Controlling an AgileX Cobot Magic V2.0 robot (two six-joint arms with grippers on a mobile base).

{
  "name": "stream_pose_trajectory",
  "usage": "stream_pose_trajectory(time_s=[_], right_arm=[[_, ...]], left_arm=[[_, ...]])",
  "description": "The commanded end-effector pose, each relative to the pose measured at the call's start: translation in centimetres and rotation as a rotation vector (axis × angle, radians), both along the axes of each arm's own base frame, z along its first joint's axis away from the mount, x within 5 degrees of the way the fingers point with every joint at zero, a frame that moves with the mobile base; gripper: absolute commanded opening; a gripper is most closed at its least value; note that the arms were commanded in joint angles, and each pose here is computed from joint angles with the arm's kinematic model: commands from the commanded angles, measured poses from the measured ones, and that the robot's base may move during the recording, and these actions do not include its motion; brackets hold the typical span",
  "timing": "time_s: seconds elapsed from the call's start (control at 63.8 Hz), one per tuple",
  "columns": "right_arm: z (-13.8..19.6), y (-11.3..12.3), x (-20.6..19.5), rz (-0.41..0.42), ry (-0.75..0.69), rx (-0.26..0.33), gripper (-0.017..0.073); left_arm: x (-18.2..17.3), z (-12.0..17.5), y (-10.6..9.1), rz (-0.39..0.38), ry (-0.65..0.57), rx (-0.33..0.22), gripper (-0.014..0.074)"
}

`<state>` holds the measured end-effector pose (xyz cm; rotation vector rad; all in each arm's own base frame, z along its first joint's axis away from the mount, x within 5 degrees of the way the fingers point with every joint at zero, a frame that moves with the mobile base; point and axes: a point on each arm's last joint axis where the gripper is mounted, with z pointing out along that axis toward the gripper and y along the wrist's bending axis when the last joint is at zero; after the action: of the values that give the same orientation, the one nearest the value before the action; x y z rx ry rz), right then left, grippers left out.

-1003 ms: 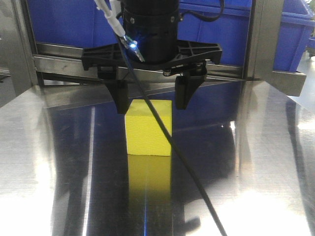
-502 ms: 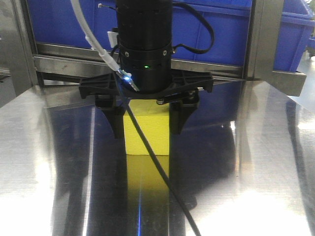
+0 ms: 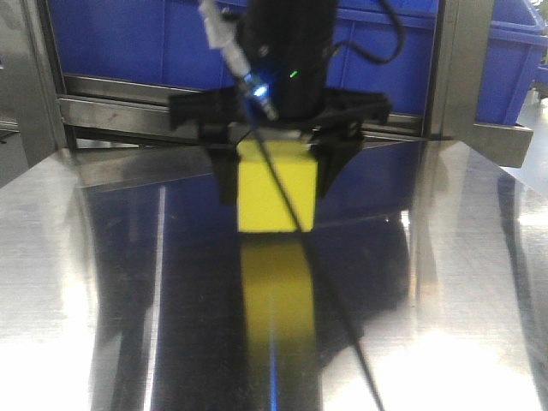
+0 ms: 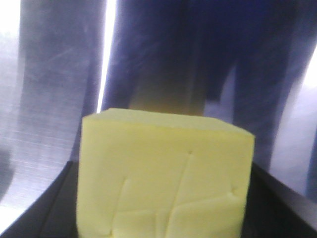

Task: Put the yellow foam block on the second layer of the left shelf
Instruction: 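Close the right gripper on the cube and lift it, then raise the held cube clear of the table with the right gripper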

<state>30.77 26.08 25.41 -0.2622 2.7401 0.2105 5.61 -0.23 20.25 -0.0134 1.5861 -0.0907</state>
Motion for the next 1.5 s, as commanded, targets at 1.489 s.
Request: stream_pose_trajectory(time_s=[1.489], right_arm=[[8.4, -26.2, -28.8, -0.104, -1.021, -0.016, 0.0335]], left_arm=[[0.0, -0.1, -0.1, -0.011, -0.067, -0.015, 0.0136]])
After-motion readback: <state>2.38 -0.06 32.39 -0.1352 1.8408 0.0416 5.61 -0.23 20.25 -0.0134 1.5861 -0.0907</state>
